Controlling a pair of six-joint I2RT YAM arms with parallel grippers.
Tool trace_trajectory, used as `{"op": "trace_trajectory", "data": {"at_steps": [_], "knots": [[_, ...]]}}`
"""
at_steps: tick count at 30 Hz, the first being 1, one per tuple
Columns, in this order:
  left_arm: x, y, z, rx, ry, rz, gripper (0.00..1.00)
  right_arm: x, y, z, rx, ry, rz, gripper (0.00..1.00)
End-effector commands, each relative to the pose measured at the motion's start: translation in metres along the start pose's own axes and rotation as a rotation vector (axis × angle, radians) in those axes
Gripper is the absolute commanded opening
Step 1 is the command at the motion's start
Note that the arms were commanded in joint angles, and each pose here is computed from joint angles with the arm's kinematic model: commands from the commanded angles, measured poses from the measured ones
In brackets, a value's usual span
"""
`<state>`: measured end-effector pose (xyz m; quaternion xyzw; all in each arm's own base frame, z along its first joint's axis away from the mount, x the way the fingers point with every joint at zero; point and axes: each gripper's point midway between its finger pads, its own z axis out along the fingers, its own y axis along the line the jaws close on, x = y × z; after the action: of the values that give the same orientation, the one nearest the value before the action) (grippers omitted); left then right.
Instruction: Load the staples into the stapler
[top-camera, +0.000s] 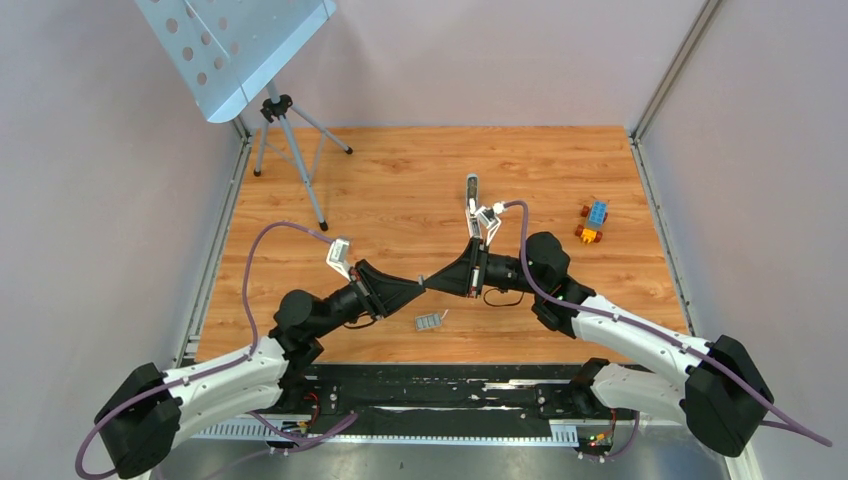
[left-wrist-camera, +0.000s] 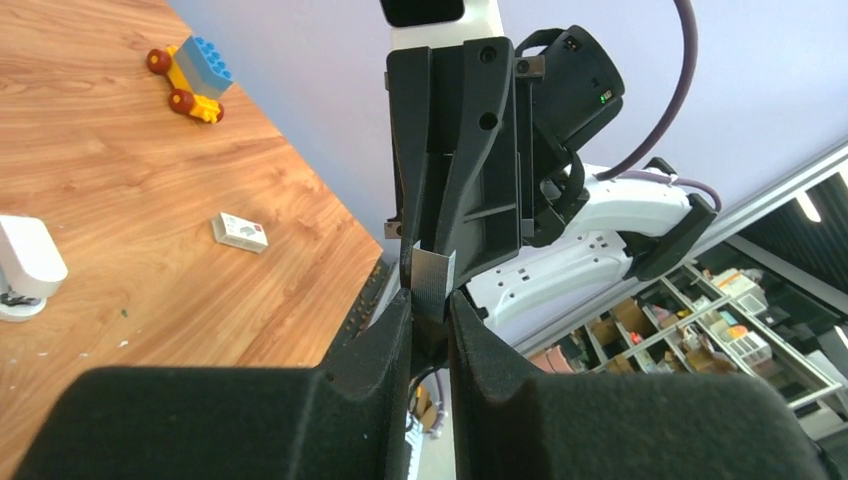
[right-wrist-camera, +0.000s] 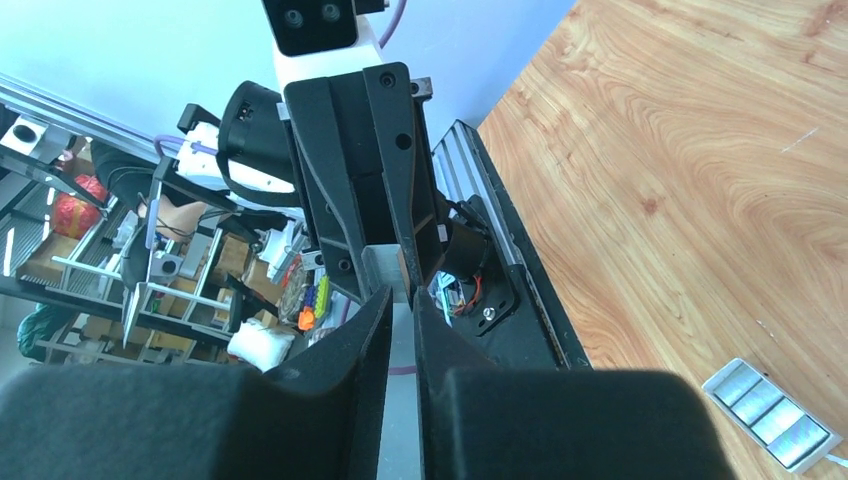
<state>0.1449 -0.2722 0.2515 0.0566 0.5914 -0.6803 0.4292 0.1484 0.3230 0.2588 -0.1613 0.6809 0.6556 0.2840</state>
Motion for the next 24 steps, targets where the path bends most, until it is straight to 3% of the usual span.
{"op": "trace_trajectory", "data": {"at_steps": [1, 11, 20, 24], "knots": [[0.0, 0.015, -0.004, -0.06, -0.009, 0.055, 0.18, 0.005, -0.008, -0.002, 0.041, 0.014, -0.011, 0.18], [0.008, 0.053, -0.014, -0.252, 0.061, 0.173, 0.18, 0.002, -0.02, -0.011, 0.131, -0.006, -0.015, 0.19], [-0.004, 0.13, -0.064, -0.791, 0.226, 0.401, 0.19, -0.004, -0.037, -0.032, 0.314, -0.033, -0.074, 0.2], [-0.006, 0.152, -0.081, -0.947, 0.314, 0.467, 0.19, -0.005, -0.042, -0.041, 0.379, -0.036, -0.1, 0.2]]}}
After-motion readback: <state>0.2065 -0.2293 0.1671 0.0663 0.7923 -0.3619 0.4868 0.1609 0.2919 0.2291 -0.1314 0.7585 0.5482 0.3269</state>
